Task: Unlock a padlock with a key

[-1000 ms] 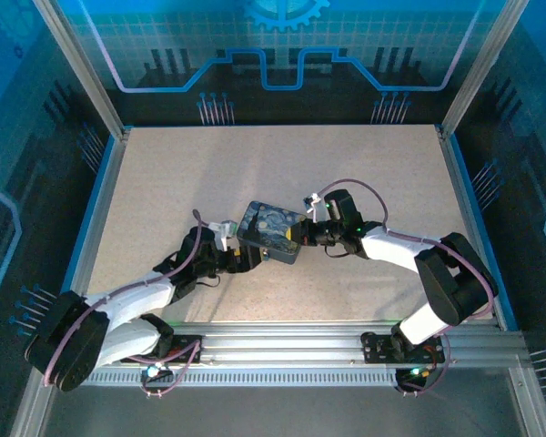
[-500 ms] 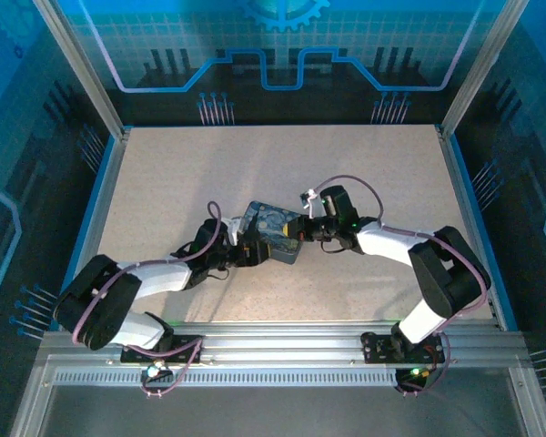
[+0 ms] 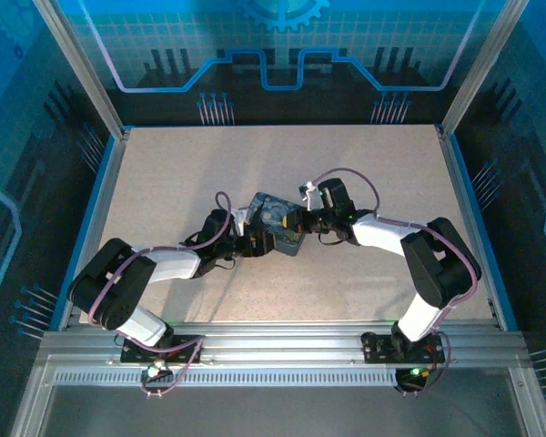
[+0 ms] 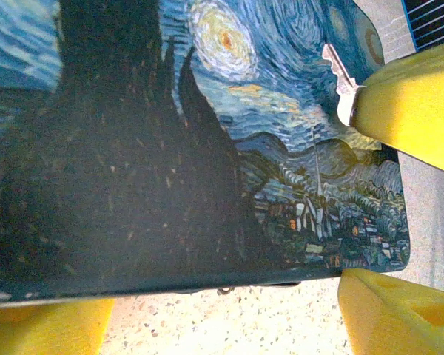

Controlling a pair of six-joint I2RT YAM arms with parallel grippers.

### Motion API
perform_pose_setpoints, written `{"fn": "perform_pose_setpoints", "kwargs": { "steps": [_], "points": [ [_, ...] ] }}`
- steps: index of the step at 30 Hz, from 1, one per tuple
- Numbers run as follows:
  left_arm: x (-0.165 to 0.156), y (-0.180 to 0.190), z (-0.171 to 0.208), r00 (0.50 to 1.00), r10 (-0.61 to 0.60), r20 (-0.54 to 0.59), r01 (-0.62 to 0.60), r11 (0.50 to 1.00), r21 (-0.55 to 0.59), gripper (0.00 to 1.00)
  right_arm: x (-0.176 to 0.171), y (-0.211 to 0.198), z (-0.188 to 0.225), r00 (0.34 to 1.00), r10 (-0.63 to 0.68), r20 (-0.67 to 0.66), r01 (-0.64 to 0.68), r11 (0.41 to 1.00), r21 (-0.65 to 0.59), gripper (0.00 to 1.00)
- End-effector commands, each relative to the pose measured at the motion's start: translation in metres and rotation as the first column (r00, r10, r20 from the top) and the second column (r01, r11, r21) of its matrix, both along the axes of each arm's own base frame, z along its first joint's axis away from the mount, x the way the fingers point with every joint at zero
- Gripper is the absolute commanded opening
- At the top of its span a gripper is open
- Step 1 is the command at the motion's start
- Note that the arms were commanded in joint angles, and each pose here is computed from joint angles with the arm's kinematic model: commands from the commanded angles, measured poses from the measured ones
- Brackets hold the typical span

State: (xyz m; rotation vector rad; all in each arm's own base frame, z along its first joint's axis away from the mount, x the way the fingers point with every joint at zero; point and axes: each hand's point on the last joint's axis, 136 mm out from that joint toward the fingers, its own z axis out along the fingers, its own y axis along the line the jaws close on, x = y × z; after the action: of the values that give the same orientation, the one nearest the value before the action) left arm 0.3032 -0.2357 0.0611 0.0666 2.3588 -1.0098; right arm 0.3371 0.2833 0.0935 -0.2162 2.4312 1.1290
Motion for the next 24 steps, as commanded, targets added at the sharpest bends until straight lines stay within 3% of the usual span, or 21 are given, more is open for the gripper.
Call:
{"fn": "perform_pose_setpoints", "kwargs": {
  "steps": [1, 11, 24],
  "points": [
    [0.004, -0.002, 0.013, 0.995, -0.027, 0.092, 0.027, 1.0, -0.001, 0.8, -0.014, -0.014, -0.041, 0.993, -0.022, -0.113, 0.01, 0.994, -0.105, 0.03],
    [-0.015, 0.0, 0.005, 0.993, -0.054, 0.106, 0.052, 0.998, 0.02, 0.76, -0.015, -0.015, -0.044, 0.993, -0.027, -0.111, 0.014, 0.993, -0.114, 0.03],
    [-0.01, -0.009, -0.01, 0.989, -0.074, 0.129, 0.062, 0.994, 0.088, 0.71, -0.016, -0.013, -0.045, 0.994, -0.022, -0.104, 0.009, 0.993, -0.119, 0.03]
  ]
}}
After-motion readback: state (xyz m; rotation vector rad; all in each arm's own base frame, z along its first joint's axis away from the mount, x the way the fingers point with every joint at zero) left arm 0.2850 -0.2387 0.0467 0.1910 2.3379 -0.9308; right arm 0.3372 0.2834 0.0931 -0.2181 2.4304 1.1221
